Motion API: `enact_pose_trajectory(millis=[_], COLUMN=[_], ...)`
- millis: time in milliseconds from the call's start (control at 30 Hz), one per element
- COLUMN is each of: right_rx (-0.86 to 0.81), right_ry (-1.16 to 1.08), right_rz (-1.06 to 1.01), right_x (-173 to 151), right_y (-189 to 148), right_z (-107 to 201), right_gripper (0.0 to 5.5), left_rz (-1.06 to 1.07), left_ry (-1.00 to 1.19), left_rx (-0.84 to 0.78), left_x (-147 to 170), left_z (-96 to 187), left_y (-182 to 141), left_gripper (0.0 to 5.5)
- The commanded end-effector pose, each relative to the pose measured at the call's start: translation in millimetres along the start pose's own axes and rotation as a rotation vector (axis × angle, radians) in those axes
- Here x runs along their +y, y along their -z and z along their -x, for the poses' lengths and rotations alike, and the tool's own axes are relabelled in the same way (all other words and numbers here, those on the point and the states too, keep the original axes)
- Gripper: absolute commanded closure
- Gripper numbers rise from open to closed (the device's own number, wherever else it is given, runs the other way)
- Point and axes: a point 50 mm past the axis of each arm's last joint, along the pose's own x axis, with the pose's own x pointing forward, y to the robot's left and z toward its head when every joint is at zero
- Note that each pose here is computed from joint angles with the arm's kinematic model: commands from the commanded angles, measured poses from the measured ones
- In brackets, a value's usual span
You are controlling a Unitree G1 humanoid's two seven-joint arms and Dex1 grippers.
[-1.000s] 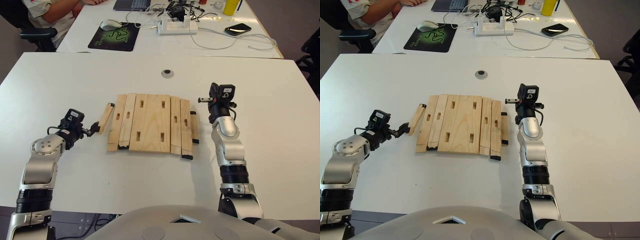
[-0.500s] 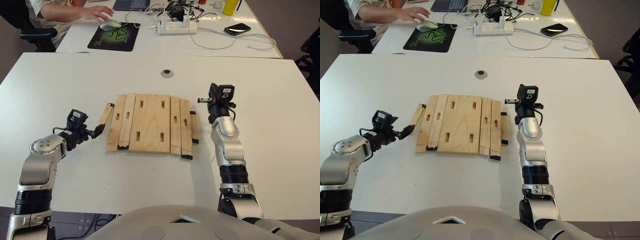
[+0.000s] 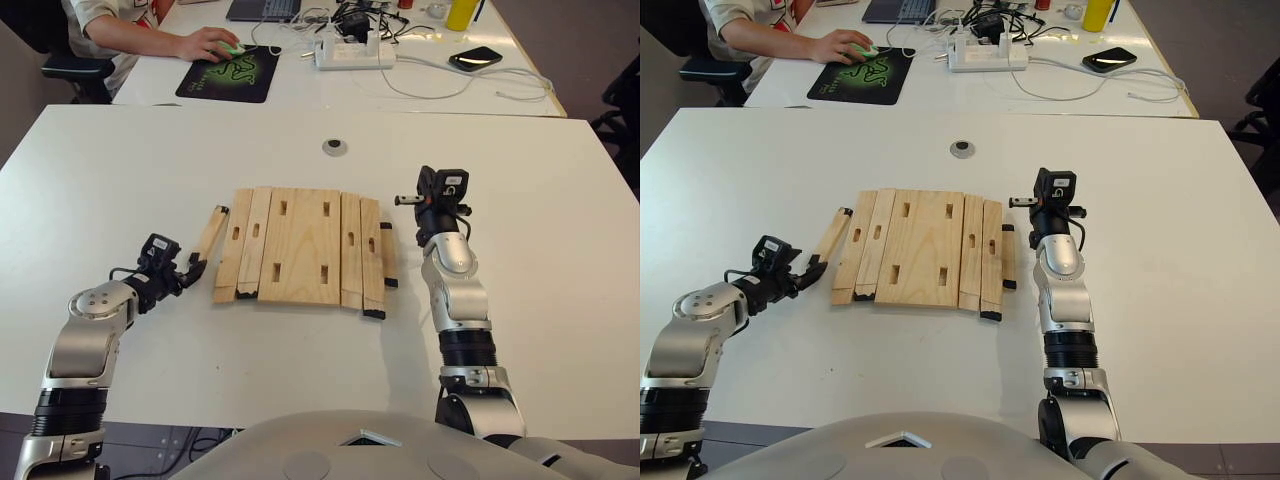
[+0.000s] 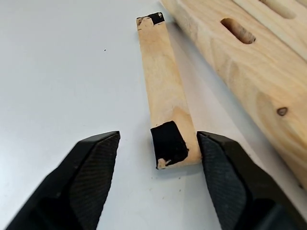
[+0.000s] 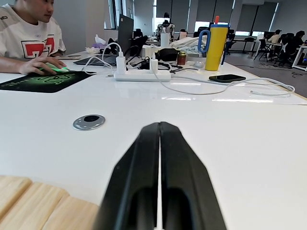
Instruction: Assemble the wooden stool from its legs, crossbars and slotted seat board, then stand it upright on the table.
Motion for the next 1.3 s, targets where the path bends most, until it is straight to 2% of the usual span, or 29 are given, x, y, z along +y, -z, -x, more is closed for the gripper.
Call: enact_pose_trajectory(millis=[33, 300, 567, 700, 800, 933, 1100, 1200, 1300], right_rx=[0.004, 0.0, -0.014, -0.068, -0.12, -0.091, 0.016, 0.098, 0.144], right_ry=[-0.001, -0.002, -0.005, -0.002, -0.049, -0.358, -0.909, -1.043, -1.074], right_rz=[-0.009, -0.008, -0.007, -0.013, -0.069, -0.361, -0.76, -0.863, -0.911], right_x=[1, 1, 1, -2, -1, 21, 41, 42, 43], right_y=[-1, -2, -6, -21, -41, -79, -131, -140, -141], right_z=[-2, -3, -4, -10, -18, -27, -8, -4, -2], right_gripper=[5.5, 5.5, 5.5, 5.5, 5.5, 5.5, 4.78, 4.35, 3.91], left_rz=[0.002, 0.034, 0.038, 0.023, -0.001, -0.071, -0.098, -0.091, -0.084], left_ry=[-0.016, 0.011, -0.027, -0.119, -0.116, -0.04, 0.074, 0.14, 0.202], left_rx=[0.017, -0.013, -0.073, -0.235, -0.373, -0.54, -0.68, -0.742, -0.772], left_x=[2, -4, 3, 14, 8, -15, -41, -53, -65], left_z=[-2, -5, -3, -1, 3, 6, 9, 13, 13], left_y=[4, 1, -12, -50, -79, -108, -124, -130, -136], left_gripper=[3.08, 4.12, 4.12, 4.12, 4.12, 4.12, 4.12, 4.12, 4.12])
